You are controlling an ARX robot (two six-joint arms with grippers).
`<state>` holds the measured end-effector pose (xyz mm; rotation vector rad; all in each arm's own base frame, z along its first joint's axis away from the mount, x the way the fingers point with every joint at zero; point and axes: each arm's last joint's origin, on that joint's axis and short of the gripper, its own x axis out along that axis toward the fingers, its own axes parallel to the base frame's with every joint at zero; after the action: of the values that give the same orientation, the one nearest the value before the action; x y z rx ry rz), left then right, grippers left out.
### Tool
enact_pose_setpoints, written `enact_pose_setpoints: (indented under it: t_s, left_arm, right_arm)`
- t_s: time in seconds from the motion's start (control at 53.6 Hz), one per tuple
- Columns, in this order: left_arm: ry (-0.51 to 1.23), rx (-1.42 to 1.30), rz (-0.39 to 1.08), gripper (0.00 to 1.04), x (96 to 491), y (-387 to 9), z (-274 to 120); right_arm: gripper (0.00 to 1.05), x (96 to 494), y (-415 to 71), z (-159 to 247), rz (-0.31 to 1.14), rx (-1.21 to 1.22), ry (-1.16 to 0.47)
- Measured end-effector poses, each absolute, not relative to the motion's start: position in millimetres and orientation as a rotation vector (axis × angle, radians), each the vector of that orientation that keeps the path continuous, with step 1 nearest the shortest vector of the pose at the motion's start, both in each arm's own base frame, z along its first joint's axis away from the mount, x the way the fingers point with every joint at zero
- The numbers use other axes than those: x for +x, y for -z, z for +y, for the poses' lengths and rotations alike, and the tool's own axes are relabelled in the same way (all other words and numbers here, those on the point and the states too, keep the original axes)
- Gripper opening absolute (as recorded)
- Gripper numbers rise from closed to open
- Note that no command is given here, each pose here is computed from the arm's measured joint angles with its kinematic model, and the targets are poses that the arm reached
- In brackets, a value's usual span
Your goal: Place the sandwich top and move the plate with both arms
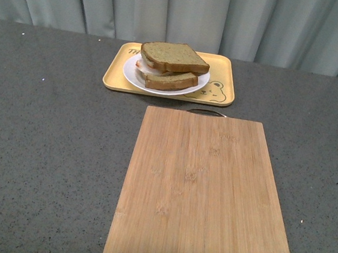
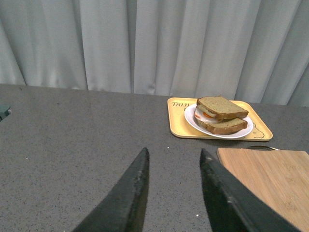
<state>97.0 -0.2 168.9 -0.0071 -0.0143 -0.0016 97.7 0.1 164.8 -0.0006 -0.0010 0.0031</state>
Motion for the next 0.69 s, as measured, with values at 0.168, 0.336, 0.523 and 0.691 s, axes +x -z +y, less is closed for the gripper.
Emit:
enact_pose_setpoints:
  t_s: [0.168,0.336,0.523,0.691]
  left_arm:
    - [0.002,-0.007,-0.015,0.71,96.9,-169.0,-0.2]
    - [0.002,-0.007,-0.015,0.97,96.9,-169.0,-0.2]
    - [0.002,-0.007,-0.015,0.98,96.9,-169.1,-0.2]
    - [0.002,-0.006,-0.015,0.98,96.9,-169.0,-0.2]
  right_arm:
    - [0.95,97.7,-164.8,0.1,-0.001,-0.001,-0.003]
    - [0.95,97.7,-164.8,0.1,-0.001,-0.001,-0.003]
    - [0.95,97.7,-164.8,0.1,-0.001,-0.001,-0.003]
    - [0.95,97.7,-164.8,0.1,-0.001,-0.001,-0.003]
